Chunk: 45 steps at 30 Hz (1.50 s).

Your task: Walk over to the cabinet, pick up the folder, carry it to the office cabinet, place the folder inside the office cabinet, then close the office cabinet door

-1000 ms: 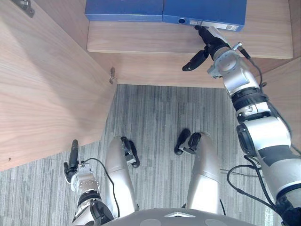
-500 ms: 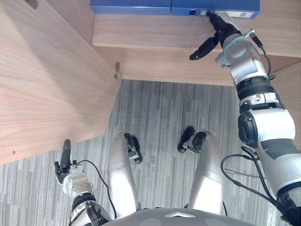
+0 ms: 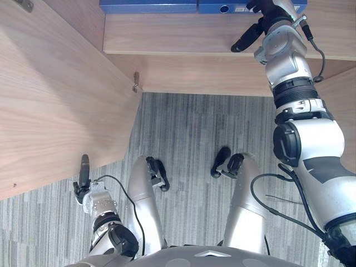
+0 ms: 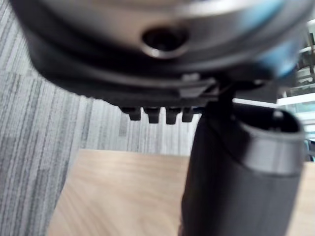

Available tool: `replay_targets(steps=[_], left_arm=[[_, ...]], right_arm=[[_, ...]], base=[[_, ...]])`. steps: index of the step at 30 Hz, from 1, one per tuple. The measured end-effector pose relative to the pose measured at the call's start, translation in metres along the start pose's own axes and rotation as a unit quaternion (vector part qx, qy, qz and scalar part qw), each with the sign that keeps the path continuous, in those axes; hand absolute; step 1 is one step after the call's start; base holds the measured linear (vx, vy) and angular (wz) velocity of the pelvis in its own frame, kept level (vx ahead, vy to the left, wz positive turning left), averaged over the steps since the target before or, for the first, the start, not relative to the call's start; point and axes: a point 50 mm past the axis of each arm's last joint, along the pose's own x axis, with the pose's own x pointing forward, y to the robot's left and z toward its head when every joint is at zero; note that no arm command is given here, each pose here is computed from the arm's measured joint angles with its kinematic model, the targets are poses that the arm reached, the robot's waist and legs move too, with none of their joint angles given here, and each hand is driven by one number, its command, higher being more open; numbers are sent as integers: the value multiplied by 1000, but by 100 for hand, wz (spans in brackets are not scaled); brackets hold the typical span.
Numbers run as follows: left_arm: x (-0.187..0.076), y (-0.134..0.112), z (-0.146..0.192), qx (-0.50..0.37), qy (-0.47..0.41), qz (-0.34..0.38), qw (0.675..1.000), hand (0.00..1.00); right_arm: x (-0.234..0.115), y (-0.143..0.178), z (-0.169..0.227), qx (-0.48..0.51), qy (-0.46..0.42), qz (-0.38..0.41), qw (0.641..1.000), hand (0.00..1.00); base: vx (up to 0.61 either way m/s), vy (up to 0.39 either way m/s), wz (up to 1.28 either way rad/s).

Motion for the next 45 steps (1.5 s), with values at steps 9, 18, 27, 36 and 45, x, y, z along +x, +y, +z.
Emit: replay_targets(steps=[9, 18, 27, 36, 45], left_arm=[[1, 1, 1, 3, 4, -7, 1000, 100], [0, 40, 9, 50, 0, 16, 999, 100], [-3, 59, 5, 149, 17, 19, 989, 100], [-15, 107, -13, 236, 68, 63, 967, 100], [-26, 134, -17, 297, 95, 72, 947, 100]], right_arm=[[-16, 74, -13, 43, -8, 103, 994, 100], [-39, 122, -57, -47, -10, 186, 981, 100], [-77, 177, -99, -120, 17, 305, 945, 100], [-149, 225, -175, -95, 112, 398, 906, 100], [-274, 259, -257, 25, 317, 444, 838, 100]], base=[[-10, 3, -1], [46, -9, 3], [55, -23, -3], [76, -27, 12], [-15, 115, 8]])
